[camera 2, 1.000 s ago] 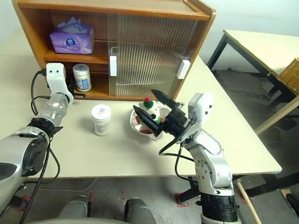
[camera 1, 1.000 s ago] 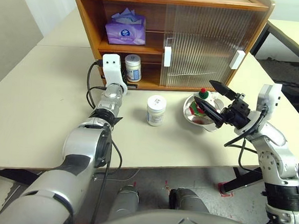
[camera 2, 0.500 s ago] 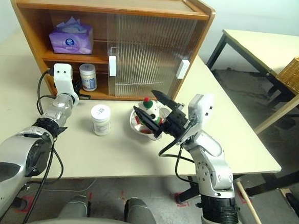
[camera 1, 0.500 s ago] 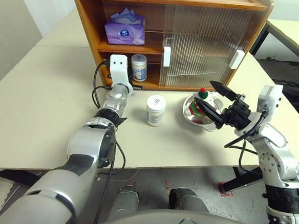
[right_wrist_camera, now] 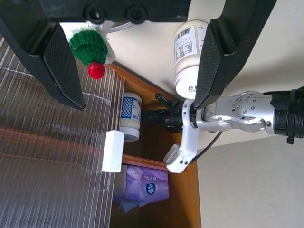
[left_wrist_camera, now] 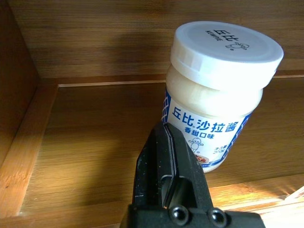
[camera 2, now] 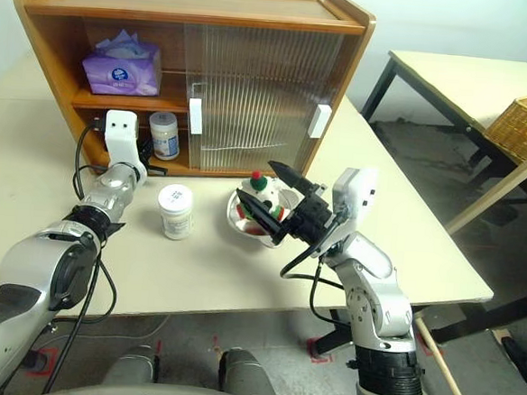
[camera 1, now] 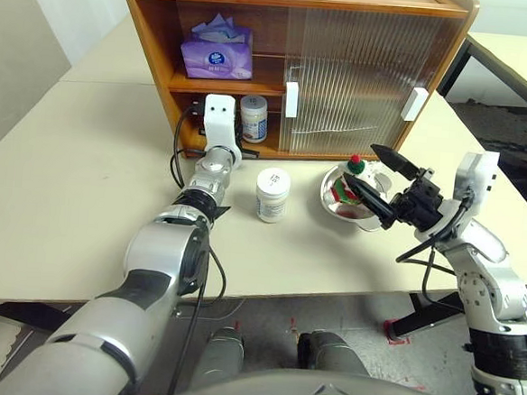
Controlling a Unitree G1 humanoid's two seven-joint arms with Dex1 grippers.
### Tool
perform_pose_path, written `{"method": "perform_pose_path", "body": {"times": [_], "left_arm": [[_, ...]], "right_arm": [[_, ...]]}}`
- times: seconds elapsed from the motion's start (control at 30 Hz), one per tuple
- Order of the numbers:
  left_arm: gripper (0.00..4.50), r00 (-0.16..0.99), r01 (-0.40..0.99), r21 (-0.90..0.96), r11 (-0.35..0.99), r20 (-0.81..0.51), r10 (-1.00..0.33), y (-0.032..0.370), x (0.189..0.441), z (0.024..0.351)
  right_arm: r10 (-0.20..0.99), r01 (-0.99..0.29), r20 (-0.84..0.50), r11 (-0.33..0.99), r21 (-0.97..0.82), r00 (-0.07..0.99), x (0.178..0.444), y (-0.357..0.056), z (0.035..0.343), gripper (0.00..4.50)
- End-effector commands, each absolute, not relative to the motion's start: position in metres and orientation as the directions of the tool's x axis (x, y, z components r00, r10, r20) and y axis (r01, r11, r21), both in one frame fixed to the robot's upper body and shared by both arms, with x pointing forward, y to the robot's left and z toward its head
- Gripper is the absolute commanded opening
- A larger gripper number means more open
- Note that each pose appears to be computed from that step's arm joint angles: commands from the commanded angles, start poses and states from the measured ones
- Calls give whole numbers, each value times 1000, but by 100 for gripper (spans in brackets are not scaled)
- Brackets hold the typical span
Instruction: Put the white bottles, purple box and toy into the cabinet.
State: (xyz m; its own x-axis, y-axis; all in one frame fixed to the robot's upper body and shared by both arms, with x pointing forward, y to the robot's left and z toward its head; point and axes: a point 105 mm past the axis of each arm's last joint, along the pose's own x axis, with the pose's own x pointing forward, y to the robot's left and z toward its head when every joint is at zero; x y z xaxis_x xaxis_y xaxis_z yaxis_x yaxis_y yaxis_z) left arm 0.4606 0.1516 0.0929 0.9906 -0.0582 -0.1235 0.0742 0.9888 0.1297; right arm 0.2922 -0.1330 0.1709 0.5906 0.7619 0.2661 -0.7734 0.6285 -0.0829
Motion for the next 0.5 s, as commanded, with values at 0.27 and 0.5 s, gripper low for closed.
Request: {"method": "perform_pose_path", "body": {"times": [0.27, 0.5], "left_arm": [[4, 990, 79, 115, 990, -129, -64, 153, 460, 91], [4, 996, 56, 75, 996, -80, -50, 174, 457, 96]], "right_arm": [[764, -772, 259, 628, -95, 590, 291, -134, 172, 450], [769, -778, 262, 622, -93, 583, 293, -132, 172, 450]]}}
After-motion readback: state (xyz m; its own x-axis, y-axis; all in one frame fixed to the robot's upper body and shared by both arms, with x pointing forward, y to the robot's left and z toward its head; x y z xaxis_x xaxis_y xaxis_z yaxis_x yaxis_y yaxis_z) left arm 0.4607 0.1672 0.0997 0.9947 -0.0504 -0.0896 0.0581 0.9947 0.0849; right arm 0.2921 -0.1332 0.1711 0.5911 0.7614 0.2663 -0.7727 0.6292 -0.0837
